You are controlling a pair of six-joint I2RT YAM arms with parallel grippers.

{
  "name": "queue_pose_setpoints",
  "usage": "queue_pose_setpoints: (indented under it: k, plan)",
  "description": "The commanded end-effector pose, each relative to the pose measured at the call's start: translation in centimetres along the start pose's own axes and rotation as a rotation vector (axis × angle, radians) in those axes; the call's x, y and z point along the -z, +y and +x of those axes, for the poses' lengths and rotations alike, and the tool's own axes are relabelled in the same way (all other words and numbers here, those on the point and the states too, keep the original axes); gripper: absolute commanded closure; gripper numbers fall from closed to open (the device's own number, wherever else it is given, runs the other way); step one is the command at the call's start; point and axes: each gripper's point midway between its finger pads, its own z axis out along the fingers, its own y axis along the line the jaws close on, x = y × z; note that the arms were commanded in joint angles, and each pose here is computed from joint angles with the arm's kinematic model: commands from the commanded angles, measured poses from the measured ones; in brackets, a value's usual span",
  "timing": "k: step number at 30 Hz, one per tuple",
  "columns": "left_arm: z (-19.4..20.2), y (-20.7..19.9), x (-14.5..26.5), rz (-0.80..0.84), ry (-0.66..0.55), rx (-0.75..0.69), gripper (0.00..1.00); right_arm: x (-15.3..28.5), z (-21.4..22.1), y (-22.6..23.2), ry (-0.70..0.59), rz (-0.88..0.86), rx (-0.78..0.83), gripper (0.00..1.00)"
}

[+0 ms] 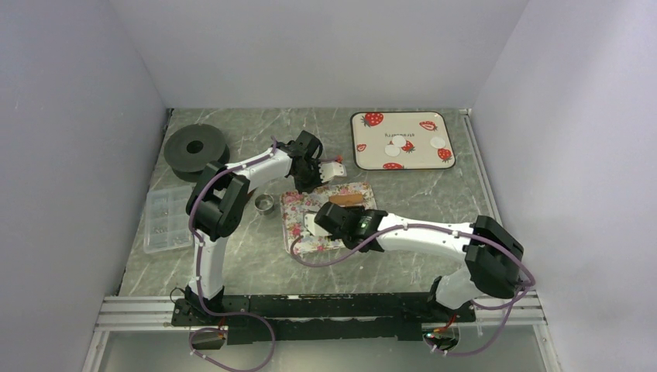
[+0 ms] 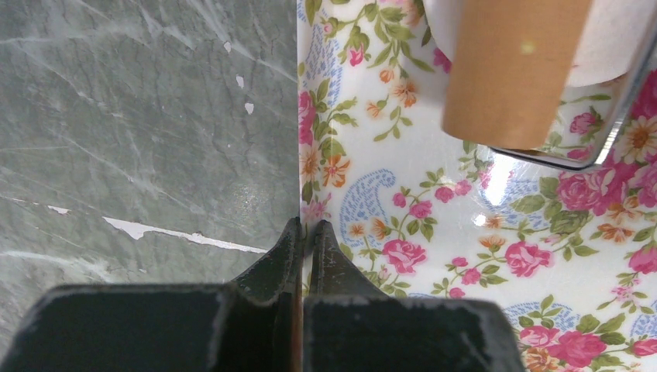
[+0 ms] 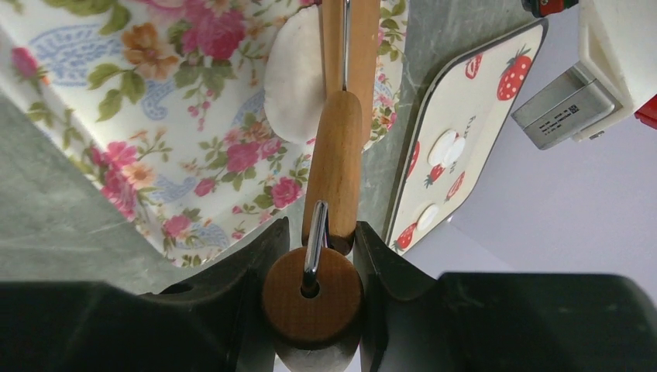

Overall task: Roll out the dumpling wrappers from the dough
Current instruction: Flatten out the dough on the work surface.

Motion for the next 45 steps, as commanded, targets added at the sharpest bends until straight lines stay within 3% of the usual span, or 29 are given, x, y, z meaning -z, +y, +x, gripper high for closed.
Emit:
queue_pose_setpoints:
  k: [1, 8, 15, 25, 33, 45]
  plan:
    - [8.2, -6.4, -3.7, 0.217, 0.262, 0.058, 1.0, 0.5, 0.4, 2.2, -0.021, -0.079, 0.034, 1.0]
    - [8.3, -6.5, -3.8, 0.221, 0.263, 0.06, 1.0, -1.0, -0.5, 2.6, -0.017, -0.091, 0.055, 1.0]
    - [8.4, -6.5, -3.9, 0.221, 0.266, 0.059, 1.0, 1.2, 0.6, 5.7, -0.015, -0.16, 0.062, 1.0]
    - [8.4, -6.5, -3.9, 0.223, 0.268, 0.061, 1.0, -1.6, -0.3, 3.6, 0.002, -0.114, 0.077, 1.0]
    - [8.2, -6.5, -3.8, 0.221, 0.262, 0.06, 1.0, 1.9, 1.4, 8.3, 0.023, -0.194, 0.101, 1.0]
    - [8.2, -6.5, -3.7, 0.22, 0.258, 0.059, 1.0, -1.4, 0.4, 4.7, 0.053, -0.122, 0.101, 1.0]
